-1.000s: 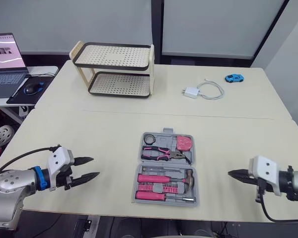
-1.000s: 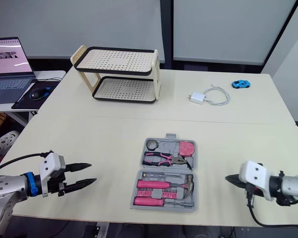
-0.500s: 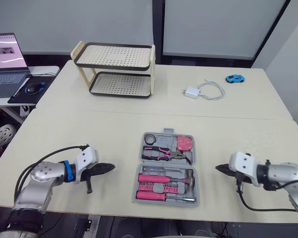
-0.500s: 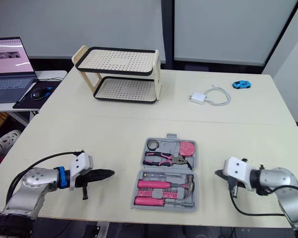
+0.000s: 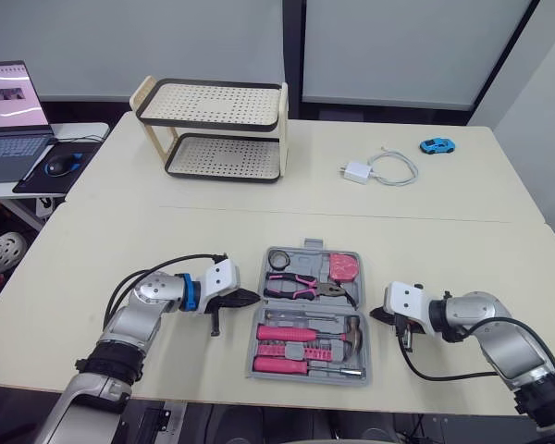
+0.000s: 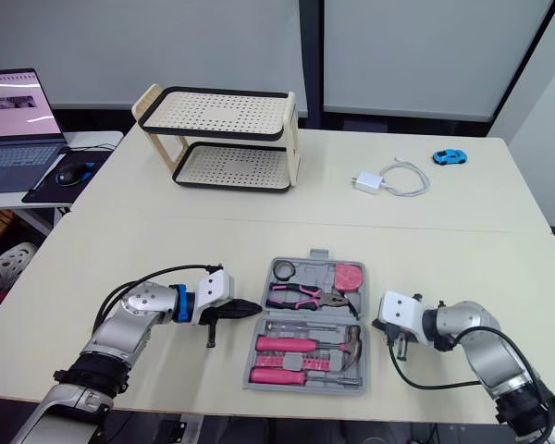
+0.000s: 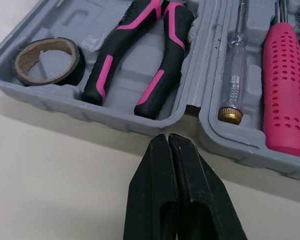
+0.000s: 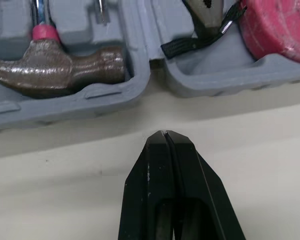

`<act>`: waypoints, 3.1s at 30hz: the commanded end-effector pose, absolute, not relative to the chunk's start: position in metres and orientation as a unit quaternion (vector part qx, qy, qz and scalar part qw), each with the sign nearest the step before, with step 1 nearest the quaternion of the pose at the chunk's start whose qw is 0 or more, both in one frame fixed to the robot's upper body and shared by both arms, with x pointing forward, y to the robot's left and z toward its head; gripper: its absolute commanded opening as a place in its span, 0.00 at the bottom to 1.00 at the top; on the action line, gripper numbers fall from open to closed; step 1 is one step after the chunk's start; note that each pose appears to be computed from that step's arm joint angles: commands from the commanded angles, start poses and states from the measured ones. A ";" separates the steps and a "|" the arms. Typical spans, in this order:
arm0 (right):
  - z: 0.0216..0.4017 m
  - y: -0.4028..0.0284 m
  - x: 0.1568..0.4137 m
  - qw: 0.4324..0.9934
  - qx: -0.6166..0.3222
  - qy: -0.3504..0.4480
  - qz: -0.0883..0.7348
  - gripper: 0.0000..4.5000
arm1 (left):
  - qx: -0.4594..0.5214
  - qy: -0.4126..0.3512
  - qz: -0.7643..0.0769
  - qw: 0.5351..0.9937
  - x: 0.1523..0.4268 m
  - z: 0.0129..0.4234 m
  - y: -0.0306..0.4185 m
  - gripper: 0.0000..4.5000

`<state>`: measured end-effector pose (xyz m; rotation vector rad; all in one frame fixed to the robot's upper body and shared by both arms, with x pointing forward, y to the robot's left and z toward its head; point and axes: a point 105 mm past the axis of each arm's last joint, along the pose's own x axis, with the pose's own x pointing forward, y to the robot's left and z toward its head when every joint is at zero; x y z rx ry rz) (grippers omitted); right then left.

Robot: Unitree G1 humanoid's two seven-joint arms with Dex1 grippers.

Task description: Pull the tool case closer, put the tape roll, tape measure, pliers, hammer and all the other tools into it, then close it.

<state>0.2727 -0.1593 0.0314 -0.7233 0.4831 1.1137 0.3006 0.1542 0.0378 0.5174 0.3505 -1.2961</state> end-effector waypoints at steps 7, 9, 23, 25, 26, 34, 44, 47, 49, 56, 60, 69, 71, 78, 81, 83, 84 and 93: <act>0.034 -0.143 0.273 0.762 -0.320 0.207 0.524 0.00 | 0.239 0.149 -0.606 0.744 0.297 0.038 0.142 0.00; 0.034 -0.140 0.272 0.761 -0.317 0.206 0.528 0.00 | 0.238 0.145 -0.605 0.746 0.298 0.038 0.139 0.00; 0.038 -0.123 0.265 0.755 -0.305 0.195 0.547 0.00 | 0.233 0.133 -0.638 0.721 0.283 0.039 0.122 0.00; 0.037 -0.122 0.261 0.753 -0.301 0.199 0.551 0.00 | 0.236 0.133 -0.650 0.710 0.277 0.040 0.120 0.00; 0.036 -0.121 0.259 0.750 -0.300 0.201 0.553 0.00 | 0.237 0.134 -0.655 0.705 0.274 0.040 0.120 0.00; 0.031 -0.121 0.241 0.742 -0.290 0.221 0.562 0.00 | 0.246 0.139 -0.650 0.706 0.271 0.037 0.126 0.00; 0.027 -0.116 0.229 0.739 -0.279 0.232 0.568 0.00 | 0.249 0.143 -0.648 0.705 0.266 0.034 0.129 0.00; 0.027 -0.114 0.228 0.740 -0.278 0.232 0.568 0.00 | 0.248 0.147 -0.651 0.702 0.262 0.032 0.130 0.00; 0.027 -0.114 0.228 0.740 -0.277 0.232 0.568 0.00 | 0.248 0.149 -0.652 0.701 0.259 0.032 0.131 0.00; 0.026 -0.113 0.228 0.740 -0.277 0.233 0.567 0.00 | 0.252 0.150 -0.646 0.705 0.260 0.030 0.133 0.00; 0.027 -0.112 0.230 0.741 -0.277 0.232 0.566 0.00 | 0.257 0.149 -0.639 0.710 0.264 0.030 0.136 0.00; 0.026 -0.112 0.232 0.743 -0.277 0.231 0.564 0.00 | 0.263 0.149 -0.628 0.717 0.270 0.030 0.139 0.00; 0.026 -0.113 0.233 0.743 -0.279 0.231 0.563 0.00 | 0.264 0.149 -0.627 0.718 0.271 0.029 0.140 0.00; 0.031 -0.131 0.240 0.756 -0.290 0.240 0.536 0.00 | 0.266 0.154 -0.620 0.722 0.271 0.031 0.150 0.00; 0.036 -0.143 0.242 0.761 -0.298 0.244 0.523 0.00 | 0.267 0.158 -0.610 0.729 0.271 0.035 0.160 0.00; 0.042 -0.153 0.245 0.766 -0.310 0.241 0.509 0.00 | 0.274 0.161 -0.600 0.734 0.271 0.040 0.171 0.00; 0.044 -0.159 0.245 0.769 -0.316 0.239 0.502 0.00 | 0.276 0.162 -0.593 0.739 0.272 0.043 0.177 0.00; 0.070 -0.177 0.223 0.820 -0.268 0.222 0.455 0.00 | 0.205 0.164 -0.672 0.693 0.197 0.081 0.179 0.00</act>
